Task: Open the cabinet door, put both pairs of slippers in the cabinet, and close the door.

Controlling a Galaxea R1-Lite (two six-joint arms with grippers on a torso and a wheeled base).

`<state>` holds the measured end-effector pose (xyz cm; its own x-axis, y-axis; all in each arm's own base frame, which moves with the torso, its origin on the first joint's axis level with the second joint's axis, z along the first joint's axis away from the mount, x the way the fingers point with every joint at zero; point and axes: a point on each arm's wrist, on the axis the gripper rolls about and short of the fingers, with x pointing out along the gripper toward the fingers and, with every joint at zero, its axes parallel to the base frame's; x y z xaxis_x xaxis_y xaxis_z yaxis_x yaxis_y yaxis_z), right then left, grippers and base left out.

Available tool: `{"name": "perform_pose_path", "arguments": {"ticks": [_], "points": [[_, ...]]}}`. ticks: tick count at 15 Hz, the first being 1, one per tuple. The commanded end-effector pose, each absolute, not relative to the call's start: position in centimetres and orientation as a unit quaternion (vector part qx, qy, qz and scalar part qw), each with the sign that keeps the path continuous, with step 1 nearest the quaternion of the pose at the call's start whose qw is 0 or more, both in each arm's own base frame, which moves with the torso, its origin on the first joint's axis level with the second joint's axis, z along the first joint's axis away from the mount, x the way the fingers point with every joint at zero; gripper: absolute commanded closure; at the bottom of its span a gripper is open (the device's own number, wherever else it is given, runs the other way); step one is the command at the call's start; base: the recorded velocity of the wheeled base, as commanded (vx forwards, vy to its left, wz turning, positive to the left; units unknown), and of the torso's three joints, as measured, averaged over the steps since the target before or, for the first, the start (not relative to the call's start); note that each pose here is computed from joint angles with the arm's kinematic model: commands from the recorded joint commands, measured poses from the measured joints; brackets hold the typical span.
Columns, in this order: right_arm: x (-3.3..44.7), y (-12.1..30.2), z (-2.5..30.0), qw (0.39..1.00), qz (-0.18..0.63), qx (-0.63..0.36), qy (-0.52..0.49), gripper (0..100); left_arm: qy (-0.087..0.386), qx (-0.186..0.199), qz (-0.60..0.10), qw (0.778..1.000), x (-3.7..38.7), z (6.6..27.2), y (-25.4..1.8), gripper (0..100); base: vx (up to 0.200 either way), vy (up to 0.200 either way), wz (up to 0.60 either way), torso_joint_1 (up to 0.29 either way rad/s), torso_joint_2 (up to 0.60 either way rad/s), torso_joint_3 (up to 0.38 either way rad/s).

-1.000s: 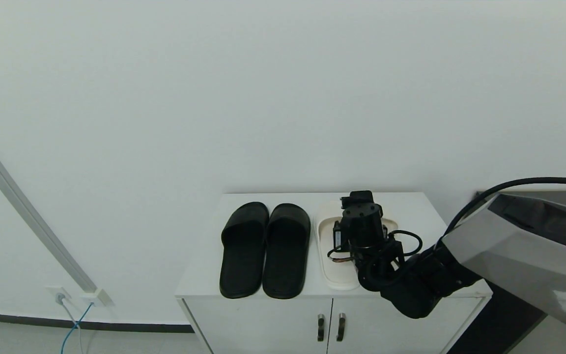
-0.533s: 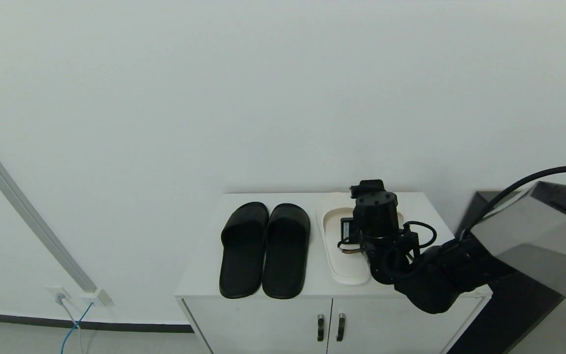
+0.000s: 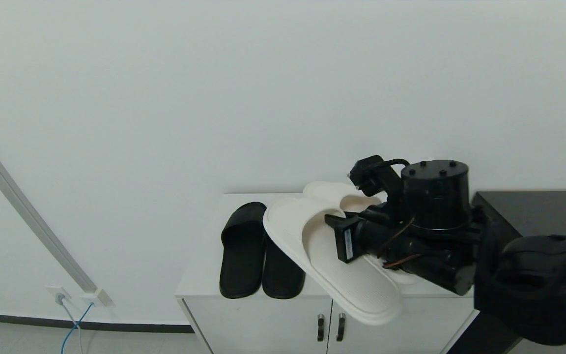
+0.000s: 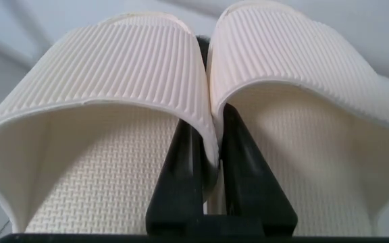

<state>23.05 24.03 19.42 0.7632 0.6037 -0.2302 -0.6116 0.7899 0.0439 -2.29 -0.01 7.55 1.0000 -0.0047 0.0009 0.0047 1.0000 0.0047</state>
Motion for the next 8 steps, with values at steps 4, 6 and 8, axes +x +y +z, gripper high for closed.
{"name": "perform_pose_path", "arguments": {"ticks": [4, 6, 8], "points": [[20.8, 21.3, 22.0, 0.918, 0.386, -0.064, 0.07, 100, 0.0, 0.004, -0.002, 1.0, -2.3, 7.5, 0.0, 100, 0.0, 0.0, 0.0, 0.0, 0.0, 0.0], [20.7, 21.3, 21.8, 0.91, 0.402, -0.075, 0.066, 100, 0.0, 0.003, -0.002, 1.0, -2.3, 7.5, 0.0, 100, 0.0, 0.0, 0.0, 0.0, 0.0, 0.0], [20.7, 20.1, 21.6, 0.902, 0.419, -0.075, 0.07, 100, 0.0, 0.003, -0.002, 1.0, -2.3, 7.5, 0.0, 100, 0.0, 0.0, 0.0, 0.0, 0.0, 0.0]]}}
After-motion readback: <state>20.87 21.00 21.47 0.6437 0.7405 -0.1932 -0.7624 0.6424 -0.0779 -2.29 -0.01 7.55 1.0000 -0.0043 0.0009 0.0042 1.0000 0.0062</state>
